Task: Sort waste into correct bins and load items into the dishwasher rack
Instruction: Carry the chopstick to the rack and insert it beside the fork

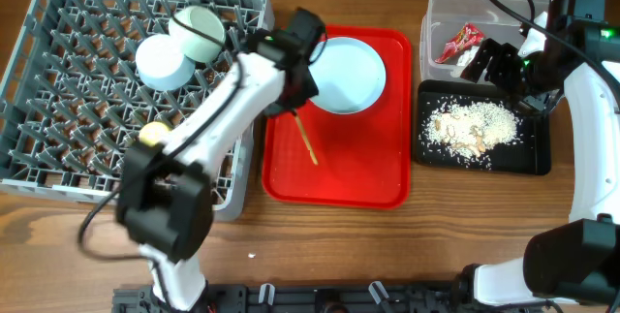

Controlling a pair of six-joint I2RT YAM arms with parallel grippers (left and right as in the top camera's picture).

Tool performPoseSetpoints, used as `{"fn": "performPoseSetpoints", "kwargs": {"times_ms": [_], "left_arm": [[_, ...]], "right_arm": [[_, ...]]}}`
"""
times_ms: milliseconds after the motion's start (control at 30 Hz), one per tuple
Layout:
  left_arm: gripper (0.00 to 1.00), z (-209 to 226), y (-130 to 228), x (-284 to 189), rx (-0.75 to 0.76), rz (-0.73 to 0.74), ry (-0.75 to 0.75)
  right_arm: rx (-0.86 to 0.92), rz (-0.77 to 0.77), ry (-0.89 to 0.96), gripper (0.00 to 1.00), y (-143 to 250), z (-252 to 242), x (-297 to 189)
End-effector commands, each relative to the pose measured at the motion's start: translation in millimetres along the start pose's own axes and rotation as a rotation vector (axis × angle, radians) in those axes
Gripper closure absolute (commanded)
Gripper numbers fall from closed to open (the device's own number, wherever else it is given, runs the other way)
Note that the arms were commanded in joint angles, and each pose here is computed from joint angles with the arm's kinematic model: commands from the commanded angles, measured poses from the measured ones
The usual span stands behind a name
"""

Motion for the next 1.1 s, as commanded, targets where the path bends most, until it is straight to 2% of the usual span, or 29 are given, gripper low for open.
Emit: {"fn": "performPoseSetpoints", "kwargs": {"times_ms": [0, 133, 367, 700, 1067], "left_arm": [[0.96, 21.5, -26.3, -45.4, 0.244, -0.197, -0.04], [0.96, 41.3, -43.2, -61.9, 0.407, -0.243, -0.08], [0.96, 69.8, -72.1, -61.2, 0.461, -0.244, -0.093], [0.96, 71.8, -86.5, -48.9, 0.44, -0.245, -0.05], [0.96, 70.0, -86.0, 7.3, 0.455, -0.12, -0.105]], "right_arm": [[-0.024, -0.014, -0.012, 0.0, 0.2, 1.9, -5.4], [-0.024, -0.014, -0.012, 0.0, 0.3, 1.8, -5.4], [-0.023, -0.013, -0.012, 0.0, 0.5, 1.8, -5.4], [-0.023, -0.013, -0.012, 0.0, 0.4, 1.8, -5.4], [-0.023, -0.013, -0.012, 0.0, 0.5, 1.8, -5.4]]}}
Point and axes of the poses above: each gripper's point midway between its finger pads, its own x axis out along the fingers, its own z axis along the line the jaws close on, y = z × x, the point moved 7 cm from there along -x, back along the fingers, and after that the axes turned 3 degrees about -x, right-handed, at the moved point
